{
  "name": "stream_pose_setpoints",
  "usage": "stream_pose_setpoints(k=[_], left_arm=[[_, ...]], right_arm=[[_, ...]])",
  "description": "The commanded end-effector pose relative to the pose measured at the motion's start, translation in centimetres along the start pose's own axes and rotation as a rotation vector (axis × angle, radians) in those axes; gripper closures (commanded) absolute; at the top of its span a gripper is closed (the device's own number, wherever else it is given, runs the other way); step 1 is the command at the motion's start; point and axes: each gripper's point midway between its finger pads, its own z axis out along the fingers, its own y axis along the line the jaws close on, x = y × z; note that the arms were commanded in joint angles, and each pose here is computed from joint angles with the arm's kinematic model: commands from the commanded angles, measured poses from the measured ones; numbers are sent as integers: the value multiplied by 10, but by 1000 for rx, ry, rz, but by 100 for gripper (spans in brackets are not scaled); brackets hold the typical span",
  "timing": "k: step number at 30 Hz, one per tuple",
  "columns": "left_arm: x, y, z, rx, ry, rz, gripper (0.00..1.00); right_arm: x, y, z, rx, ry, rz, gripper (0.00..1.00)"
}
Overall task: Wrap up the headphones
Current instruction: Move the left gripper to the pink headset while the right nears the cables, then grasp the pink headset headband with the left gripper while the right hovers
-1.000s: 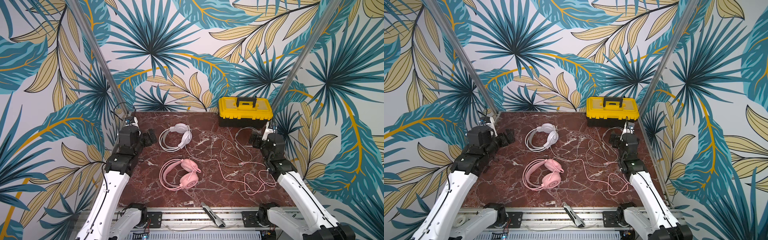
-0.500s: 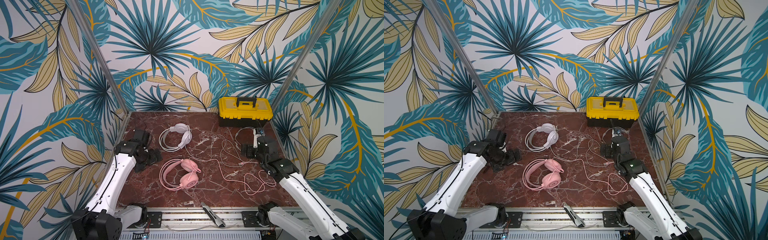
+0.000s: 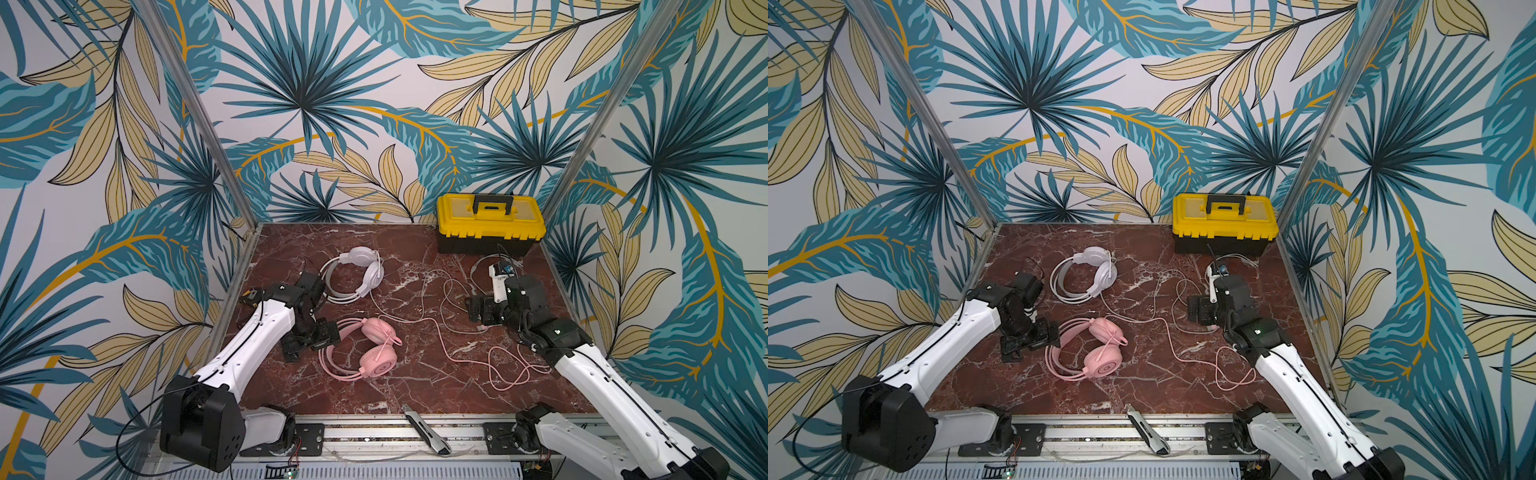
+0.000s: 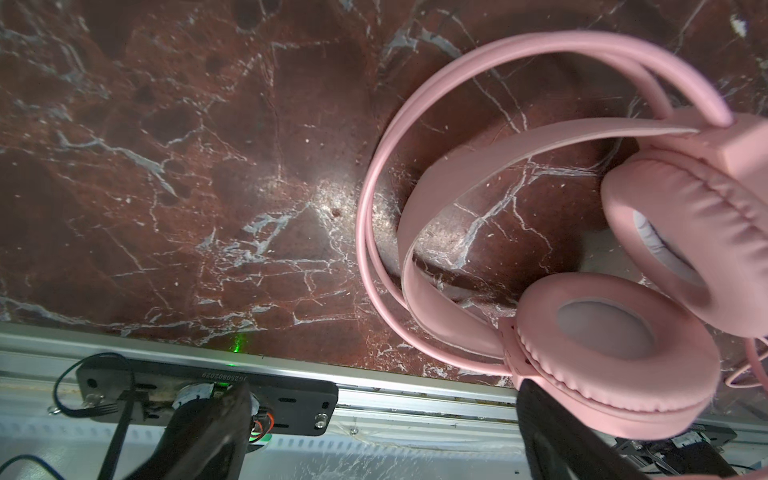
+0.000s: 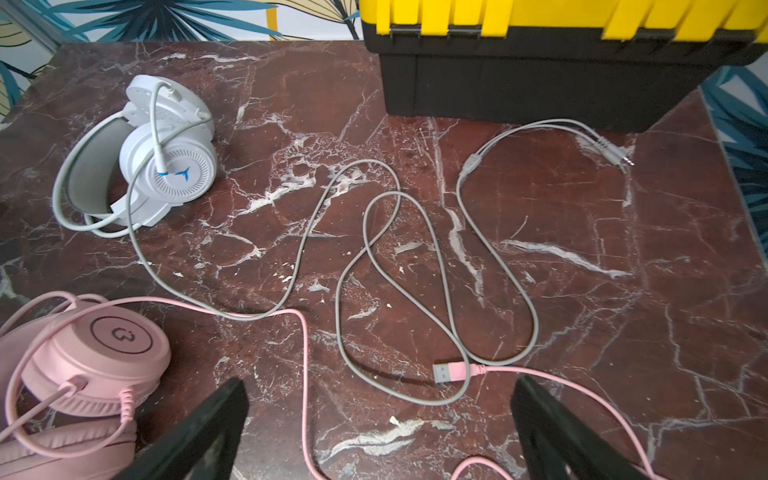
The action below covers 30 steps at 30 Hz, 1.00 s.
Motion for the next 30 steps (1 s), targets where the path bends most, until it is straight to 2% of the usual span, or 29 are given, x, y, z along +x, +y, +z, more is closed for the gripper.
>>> stream_pose_setpoints(k=[1, 9, 16, 24, 30], left_arm=[[0, -7, 17, 36, 24, 1, 0], [-18, -14, 40, 48, -33, 5, 2], [-34, -14, 67, 22, -73, -3, 11], [-29, -10, 82, -60, -63, 25, 16], [-10, -5, 94, -117, -48, 3, 24]], right_arm=[[8, 11, 8, -54, 22, 12, 0], [5, 10, 11, -40, 0, 30, 0], [6, 8, 10, -31, -5, 39, 0], [5, 0, 5, 9, -31, 37, 0], [7, -3, 6, 23, -29, 40, 0]])
